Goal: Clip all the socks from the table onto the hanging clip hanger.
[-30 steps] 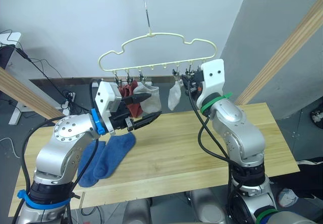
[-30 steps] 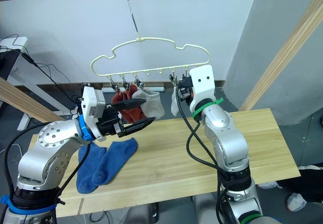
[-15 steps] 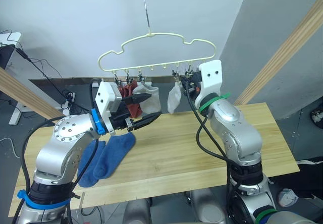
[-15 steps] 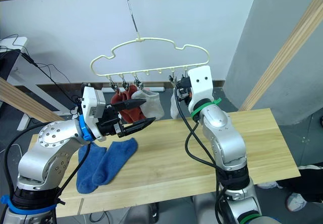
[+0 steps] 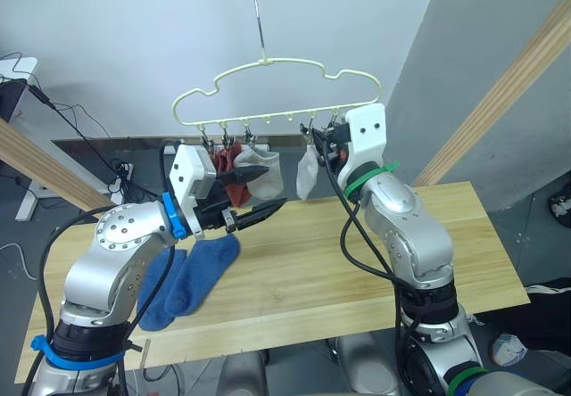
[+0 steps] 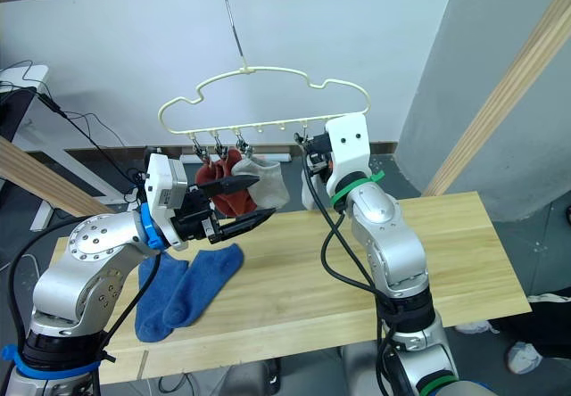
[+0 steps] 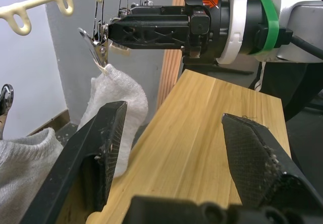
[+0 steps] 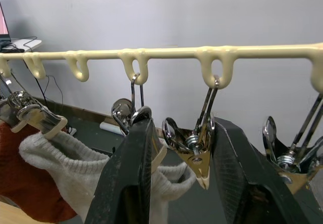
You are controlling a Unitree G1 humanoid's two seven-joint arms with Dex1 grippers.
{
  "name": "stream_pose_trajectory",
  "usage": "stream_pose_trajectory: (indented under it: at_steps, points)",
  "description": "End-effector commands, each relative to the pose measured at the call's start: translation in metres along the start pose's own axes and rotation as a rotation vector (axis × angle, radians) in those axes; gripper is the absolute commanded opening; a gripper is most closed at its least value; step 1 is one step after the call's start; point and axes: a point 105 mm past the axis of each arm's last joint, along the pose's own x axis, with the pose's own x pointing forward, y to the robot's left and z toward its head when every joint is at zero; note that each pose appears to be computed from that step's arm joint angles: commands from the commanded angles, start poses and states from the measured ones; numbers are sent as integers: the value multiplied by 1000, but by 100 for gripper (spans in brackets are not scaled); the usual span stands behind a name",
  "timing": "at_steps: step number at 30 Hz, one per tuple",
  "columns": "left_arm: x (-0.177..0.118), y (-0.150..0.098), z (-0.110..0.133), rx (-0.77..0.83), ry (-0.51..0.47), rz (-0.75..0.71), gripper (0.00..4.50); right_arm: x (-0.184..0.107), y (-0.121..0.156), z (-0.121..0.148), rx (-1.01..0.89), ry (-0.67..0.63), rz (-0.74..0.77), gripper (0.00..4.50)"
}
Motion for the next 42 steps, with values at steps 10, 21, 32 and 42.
stream_pose_trajectory:
  at_steps: [10, 21, 32, 42]
  points:
    - [1, 0, 7, 33, -15, -8, 331, 2, 1, 20, 4, -89, -6, 171]
    - [-1, -1, -1, 15, -3, 37, 331, 2, -2, 21, 10, -97, -17, 15]
    - [-12, 6, -60, -45, 122, 402, 331, 1, -3, 21, 4, -98, -15, 3]
    - [-68, -9, -165, -238, 435, 809, 448, 0, -1, 19, -7, -74, 13, 0]
